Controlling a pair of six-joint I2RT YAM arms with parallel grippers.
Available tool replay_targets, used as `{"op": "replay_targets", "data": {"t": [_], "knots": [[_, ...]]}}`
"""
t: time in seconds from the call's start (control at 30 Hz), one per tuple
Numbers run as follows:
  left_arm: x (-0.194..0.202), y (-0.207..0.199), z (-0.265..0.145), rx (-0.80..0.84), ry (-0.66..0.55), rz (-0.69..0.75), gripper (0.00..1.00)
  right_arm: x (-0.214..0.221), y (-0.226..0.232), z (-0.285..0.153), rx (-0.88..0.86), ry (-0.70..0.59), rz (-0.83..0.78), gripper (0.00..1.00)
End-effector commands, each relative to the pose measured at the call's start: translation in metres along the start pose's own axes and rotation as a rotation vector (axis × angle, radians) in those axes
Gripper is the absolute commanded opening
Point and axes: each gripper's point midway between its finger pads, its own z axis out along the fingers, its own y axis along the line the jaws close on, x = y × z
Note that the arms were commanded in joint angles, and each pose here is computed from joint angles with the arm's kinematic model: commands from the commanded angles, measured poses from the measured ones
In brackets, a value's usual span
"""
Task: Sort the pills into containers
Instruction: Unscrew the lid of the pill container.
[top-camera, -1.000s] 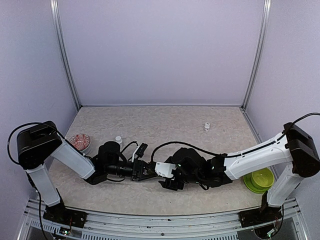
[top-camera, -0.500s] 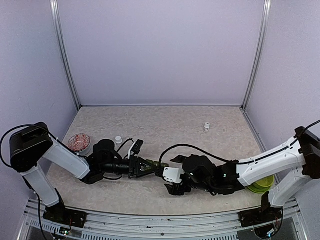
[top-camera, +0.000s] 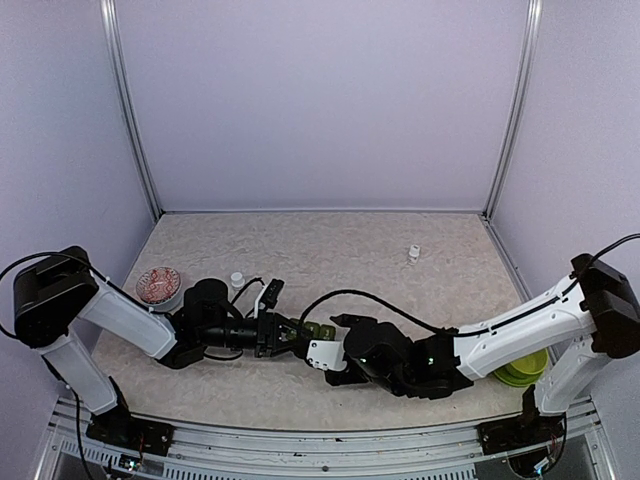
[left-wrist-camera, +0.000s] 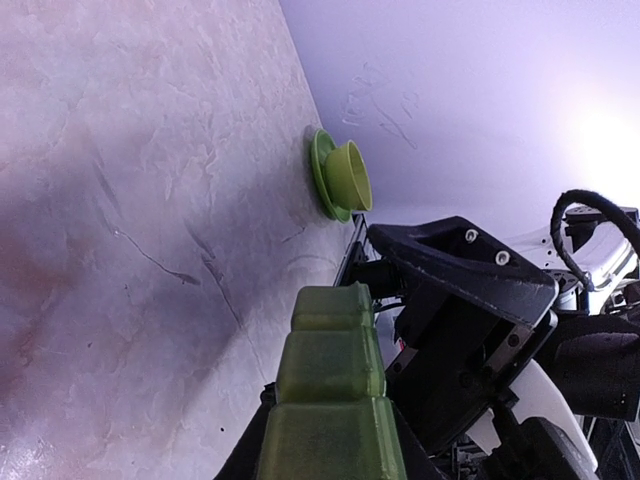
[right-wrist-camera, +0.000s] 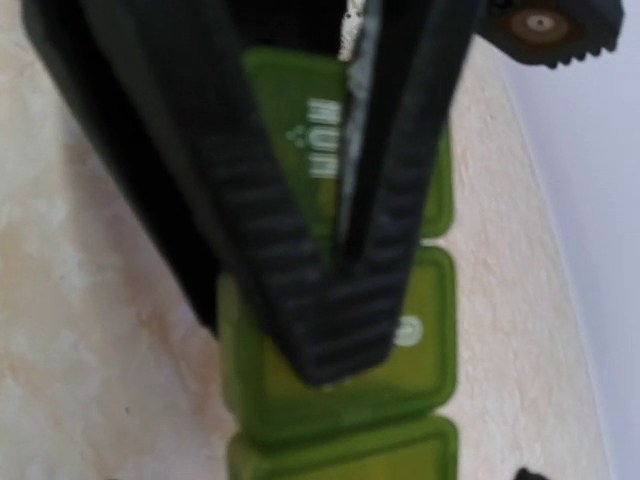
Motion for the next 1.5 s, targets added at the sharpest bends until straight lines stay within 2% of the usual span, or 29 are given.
{"op": "replay_targets", "data": {"t": [0.0,0.13,0.4,0.97,1.03,1.07,1.13,1.17,1.3,1.47], "knots": [[0.001,-0.005,-0.002,0.009,-0.004,0.006,0.25,-0.014,-0.005,-0.001,0.030,-0.020,-0.010,0.78],[0.001,-0.004,-0.001,0.008,-0.003,0.005,0.26,-0.016,-0.005,-0.002,0.026,-0.025,-0.013,0.69],[0.003,-0.002,0.001,0.011,0.007,-0.003,0.26,-0.019,-0.005,0.000,0.021,-0.034,-0.025,0.67],[0.005,-0.002,0.002,0.014,0.016,-0.002,0.26,-0.027,0.001,-0.004,-0.048,-0.073,-0.012,0.24],[0.005,-0.003,0.002,0.016,0.016,-0.001,0.26,-0.028,-0.001,-0.005,-0.047,-0.076,-0.007,0.25],[0.004,-0.004,0.001,0.016,0.015,0.000,0.26,-0.028,-0.002,-0.005,-0.044,-0.077,-0.004,0.30],[0.004,-0.004,0.001,0.015,0.016,0.002,0.26,-0.029,-0.004,-0.006,-0.043,-0.079,0.003,0.52],[0.004,-0.004,0.001,0.016,0.017,0.004,0.26,-0.029,-0.005,-0.007,-0.044,-0.079,0.007,0.57],[0.005,-0.003,0.000,0.010,0.016,0.004,0.27,-0.029,-0.008,-0.012,-0.049,-0.082,0.028,0.68],[0.007,0.001,0.000,0.002,0.017,0.003,0.26,-0.027,-0.018,-0.019,-0.024,-0.085,0.056,0.70]]}}
